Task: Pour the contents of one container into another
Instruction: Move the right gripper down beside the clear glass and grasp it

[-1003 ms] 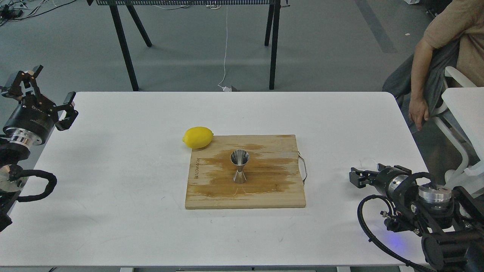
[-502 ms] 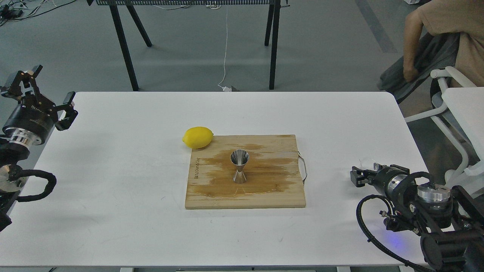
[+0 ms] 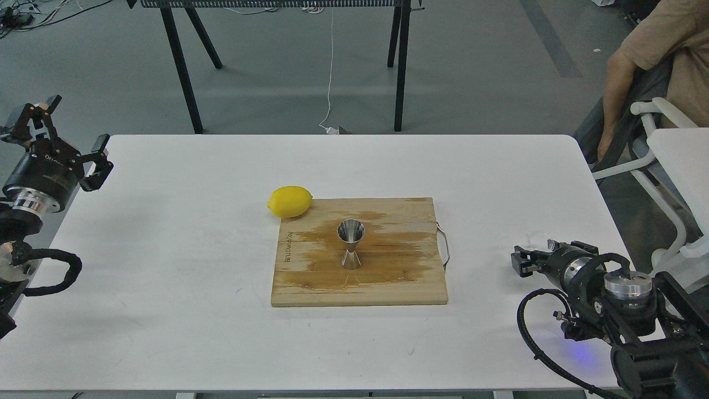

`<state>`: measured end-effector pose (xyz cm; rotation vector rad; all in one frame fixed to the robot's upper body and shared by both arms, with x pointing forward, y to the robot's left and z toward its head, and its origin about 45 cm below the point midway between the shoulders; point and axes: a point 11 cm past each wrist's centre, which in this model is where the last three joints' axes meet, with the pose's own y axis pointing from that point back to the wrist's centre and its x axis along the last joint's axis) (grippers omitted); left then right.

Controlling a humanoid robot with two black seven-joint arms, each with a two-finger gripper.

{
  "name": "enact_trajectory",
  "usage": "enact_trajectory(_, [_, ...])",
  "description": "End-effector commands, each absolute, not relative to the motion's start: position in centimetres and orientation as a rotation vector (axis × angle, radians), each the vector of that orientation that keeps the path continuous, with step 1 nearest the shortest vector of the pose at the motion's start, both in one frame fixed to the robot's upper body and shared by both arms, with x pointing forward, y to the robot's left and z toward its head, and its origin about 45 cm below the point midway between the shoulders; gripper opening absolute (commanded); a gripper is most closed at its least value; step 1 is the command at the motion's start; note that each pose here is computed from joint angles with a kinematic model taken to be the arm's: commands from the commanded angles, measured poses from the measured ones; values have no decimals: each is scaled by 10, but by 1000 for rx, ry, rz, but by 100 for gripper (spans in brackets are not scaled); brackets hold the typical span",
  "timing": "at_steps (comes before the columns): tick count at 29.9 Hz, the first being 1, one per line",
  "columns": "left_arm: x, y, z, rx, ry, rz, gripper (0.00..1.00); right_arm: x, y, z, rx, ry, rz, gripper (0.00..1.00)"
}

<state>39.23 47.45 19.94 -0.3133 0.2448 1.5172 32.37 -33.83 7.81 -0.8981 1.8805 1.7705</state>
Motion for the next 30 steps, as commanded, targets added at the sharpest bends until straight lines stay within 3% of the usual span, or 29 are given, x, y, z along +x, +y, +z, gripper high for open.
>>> enact_trajectory(1, [392, 475, 200, -313, 244, 1518, 98, 324, -338, 78, -899, 1879, 1771, 68])
enact_trajectory(18, [391, 477, 197, -309, 247, 1528, 98, 321, -334, 74, -910, 1890, 1787, 50])
enact_trajectory(30, [391, 477, 197, -309, 247, 1528, 98, 320, -333, 73, -911, 1894, 1787, 44])
